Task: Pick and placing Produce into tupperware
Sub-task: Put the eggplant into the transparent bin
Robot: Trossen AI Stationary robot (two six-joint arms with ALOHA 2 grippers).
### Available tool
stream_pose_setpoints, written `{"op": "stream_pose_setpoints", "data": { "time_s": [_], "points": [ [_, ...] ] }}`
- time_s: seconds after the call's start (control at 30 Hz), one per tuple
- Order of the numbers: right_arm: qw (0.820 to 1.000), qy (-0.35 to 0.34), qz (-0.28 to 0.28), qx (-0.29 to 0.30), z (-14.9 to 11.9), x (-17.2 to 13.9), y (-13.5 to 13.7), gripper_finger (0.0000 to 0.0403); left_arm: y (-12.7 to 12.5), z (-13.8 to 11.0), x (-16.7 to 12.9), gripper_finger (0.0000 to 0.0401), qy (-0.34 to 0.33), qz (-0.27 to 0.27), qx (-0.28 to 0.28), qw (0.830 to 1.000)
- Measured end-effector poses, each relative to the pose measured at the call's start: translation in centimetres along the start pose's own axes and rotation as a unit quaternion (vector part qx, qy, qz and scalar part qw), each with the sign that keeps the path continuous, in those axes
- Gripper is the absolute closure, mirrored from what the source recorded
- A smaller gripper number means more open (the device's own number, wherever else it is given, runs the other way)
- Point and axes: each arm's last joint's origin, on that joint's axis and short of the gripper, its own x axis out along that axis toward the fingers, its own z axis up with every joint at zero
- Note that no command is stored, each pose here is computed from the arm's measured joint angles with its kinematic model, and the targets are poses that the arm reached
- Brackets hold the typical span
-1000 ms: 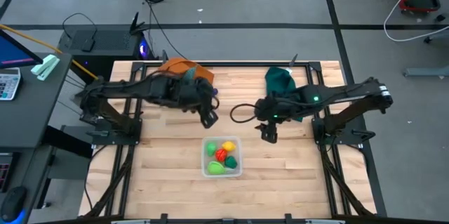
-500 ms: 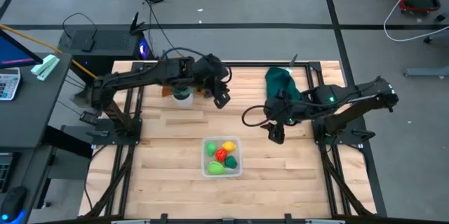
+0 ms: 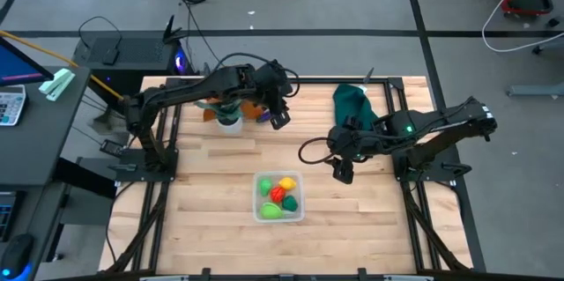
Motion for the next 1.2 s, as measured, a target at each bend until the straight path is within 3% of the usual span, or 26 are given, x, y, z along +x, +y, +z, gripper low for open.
{"op": "stream_pose_setpoints", "data": {
  "time_s": [0.47, 0.57, 0.77, 0.9, 1.07, 1.2],
  "points": [
    [1.000, -0.003, 0.002, 0.016, 0.5, 1.0, 0.5, 0.0133, 3.1, -1.1, 3.4, 0.0294, 0.080, 0.014, 0.022, 0.996],
    [1.000, -0.003, 0.001, 0.024, 0.5, 1.0, 0.5, 0.0133, 3.6, -0.7, 3.6, 0.0294, 0.067, 0.016, 0.034, 0.997],
    [0.999, -0.009, 0.003, 0.030, 0.6, 1.0, 0.5, 0.0133, 3.9, 0.8, 4.6, 0.0294, 0.104, 0.015, 0.084, 0.991],
    [0.999, -0.010, 0.000, 0.042, 0.6, 1.0, 0.5, 0.0133, 4.0, 2.2, 5.4, 0.0294, 0.133, 0.044, 0.116, 0.983],
    [0.999, -0.010, 0.000, 0.054, 0.6, 1.0, 0.5, 0.0133, 5.4, 3.1, 6.3, 0.0294, 0.156, 0.061, 0.107, 0.980],
    [0.998, -0.010, 0.000, 0.056, 0.6, 1.0, 0.5, 0.0133, 6.8, 1.9, 8.0, 0.0294, 0.210, 0.064, 0.082, 0.972]
  ]
}}
